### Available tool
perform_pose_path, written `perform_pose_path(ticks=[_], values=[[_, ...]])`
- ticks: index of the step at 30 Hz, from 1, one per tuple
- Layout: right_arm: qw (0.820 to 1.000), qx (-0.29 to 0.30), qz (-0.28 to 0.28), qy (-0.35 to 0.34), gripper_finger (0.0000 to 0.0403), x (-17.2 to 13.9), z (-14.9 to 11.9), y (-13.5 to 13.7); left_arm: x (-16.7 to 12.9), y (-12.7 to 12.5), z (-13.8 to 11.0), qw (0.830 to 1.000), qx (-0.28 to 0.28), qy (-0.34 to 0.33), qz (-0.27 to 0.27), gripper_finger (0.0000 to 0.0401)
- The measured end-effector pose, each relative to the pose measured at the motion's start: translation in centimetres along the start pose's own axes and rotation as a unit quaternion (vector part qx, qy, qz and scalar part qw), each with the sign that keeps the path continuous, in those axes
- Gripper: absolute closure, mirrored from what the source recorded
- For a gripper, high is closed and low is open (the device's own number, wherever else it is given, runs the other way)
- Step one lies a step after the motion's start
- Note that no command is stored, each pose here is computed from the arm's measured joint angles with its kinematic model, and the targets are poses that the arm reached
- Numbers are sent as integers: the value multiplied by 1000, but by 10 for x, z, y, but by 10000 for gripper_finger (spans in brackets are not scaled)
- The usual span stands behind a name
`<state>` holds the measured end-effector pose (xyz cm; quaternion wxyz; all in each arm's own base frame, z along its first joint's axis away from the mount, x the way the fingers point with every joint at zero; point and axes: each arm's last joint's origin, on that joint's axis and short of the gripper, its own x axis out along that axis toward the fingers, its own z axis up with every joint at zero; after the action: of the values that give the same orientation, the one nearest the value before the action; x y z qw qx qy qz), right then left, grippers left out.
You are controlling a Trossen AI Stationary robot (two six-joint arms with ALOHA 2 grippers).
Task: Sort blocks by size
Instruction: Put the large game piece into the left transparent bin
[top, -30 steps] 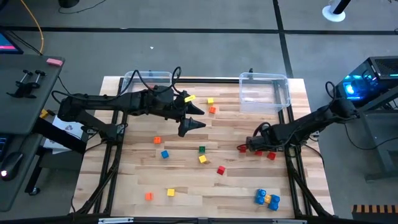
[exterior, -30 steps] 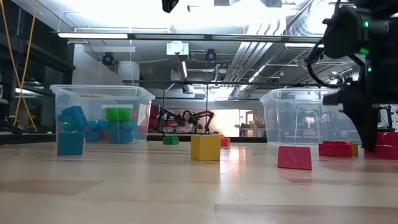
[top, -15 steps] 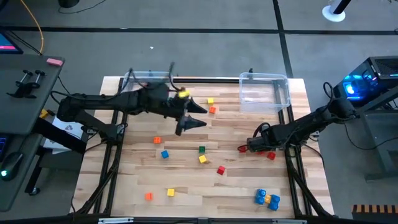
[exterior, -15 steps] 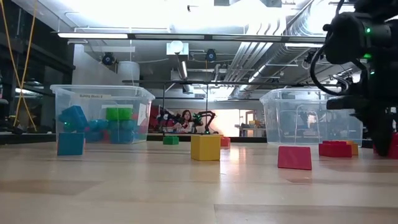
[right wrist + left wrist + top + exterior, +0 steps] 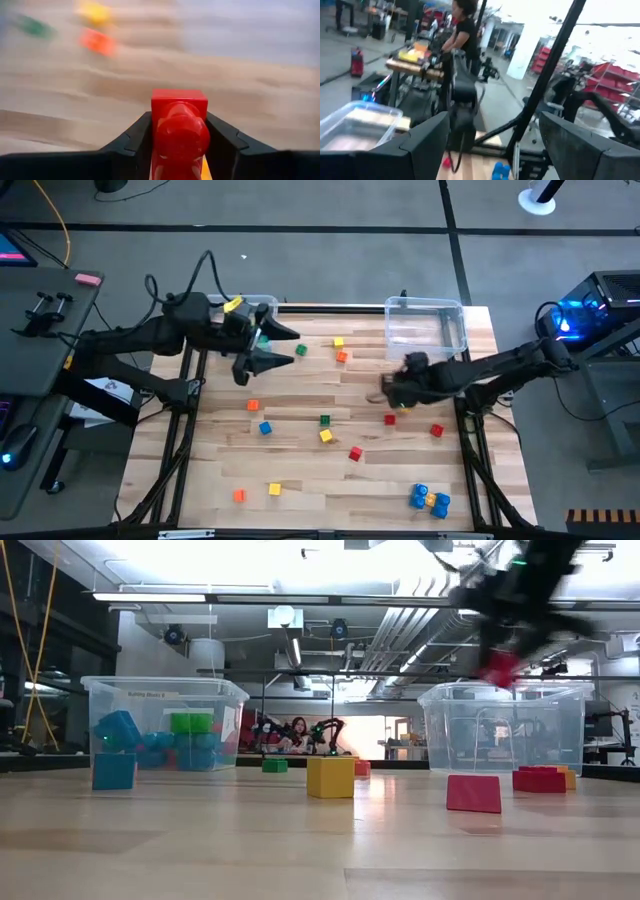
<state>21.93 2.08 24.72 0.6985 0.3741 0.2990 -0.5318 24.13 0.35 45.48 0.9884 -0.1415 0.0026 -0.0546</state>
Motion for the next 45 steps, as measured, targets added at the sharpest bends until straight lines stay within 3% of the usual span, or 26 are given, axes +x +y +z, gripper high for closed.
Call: perform_pose_path(ticks=[6,12,20,28,32,35,40,43,45], values=[[979,-36,196,-35,273,43,28,68,4,2,-8,1000,-20,18,7,105],[934,-63,347,-57,273,91,53,143,9,-2,-12,999,-27,29,-2,105],[889,-112,433,-94,273,130,105,232,10,-5,-12,999,-29,22,-11,105],[866,-100,477,-110,273,168,140,281,10,-5,-11,999,-33,16,-10,105],[866,-75,479,-121,272,184,146,297,10,-5,-11,999,-37,16,-6,105],[876,-65,465,-109,221,188,147,302,10,-5,-10,999,-37,15,-7,105],[883,-113,441,-112,100,177,164,297,10,-5,-10,999,-30,14,-7,105],[892,-137,419,-97,65,167,178,285,10,-5,-10,999,-28,15,-7,105],[901,-184,384,-86,58,158,187,274,10,-5,-11,1000,-24,16,-7,105]])
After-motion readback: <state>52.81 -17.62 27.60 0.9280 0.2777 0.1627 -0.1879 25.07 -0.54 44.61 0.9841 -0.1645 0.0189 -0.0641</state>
